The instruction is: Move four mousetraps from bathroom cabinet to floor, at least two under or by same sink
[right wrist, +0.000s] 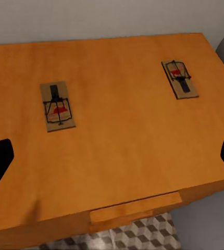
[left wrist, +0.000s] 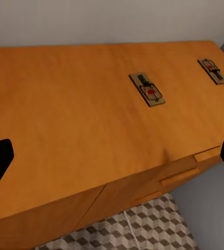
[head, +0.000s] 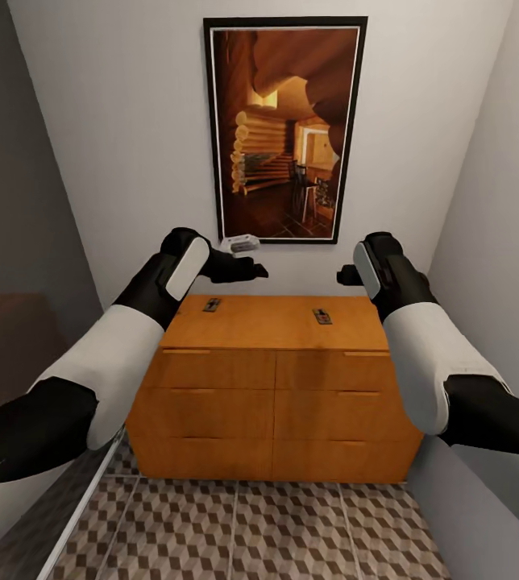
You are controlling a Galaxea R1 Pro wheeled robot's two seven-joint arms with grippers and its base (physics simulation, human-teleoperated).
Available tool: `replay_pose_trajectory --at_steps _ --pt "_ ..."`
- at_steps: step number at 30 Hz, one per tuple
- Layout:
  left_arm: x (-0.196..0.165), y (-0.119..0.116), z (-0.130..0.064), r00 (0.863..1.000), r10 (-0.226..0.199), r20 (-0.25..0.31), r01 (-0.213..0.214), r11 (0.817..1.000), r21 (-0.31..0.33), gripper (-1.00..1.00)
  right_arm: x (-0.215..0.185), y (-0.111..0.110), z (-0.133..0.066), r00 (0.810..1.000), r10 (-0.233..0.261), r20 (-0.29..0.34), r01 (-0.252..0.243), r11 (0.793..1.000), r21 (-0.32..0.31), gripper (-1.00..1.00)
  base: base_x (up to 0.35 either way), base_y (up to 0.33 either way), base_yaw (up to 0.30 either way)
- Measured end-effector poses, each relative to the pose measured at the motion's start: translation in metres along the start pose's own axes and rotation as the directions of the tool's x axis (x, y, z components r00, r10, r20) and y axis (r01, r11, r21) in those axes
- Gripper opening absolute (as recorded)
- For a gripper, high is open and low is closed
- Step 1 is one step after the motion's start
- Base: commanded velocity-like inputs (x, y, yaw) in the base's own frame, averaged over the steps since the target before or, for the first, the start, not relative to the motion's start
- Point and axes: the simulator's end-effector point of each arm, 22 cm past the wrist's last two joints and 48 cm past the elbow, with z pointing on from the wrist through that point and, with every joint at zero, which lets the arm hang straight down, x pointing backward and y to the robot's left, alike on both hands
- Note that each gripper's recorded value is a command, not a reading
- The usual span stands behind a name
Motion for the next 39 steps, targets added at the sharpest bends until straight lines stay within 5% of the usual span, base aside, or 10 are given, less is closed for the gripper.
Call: replay_pose_trajectory --at_steps 20,39 --pt "0.013 -0.001 0.007 1.0 -0.01 -0.018 0.011 1.0 0.008 1.0 0.002 0.015 0.002 1.0 0.0 -0.007 -0.001 0.997 -0.082 1.0 0.253 -0.2 0.0" --pt "0.028 -0.012 0.013 0.998 -0.048 -0.043 0.051 0.997 0.059 1.0 0.02 0.006 0.015 0.998 -0.019 -0.055 0.016 0.998 -0.069 1.0 0.093 -0.067 0.0"
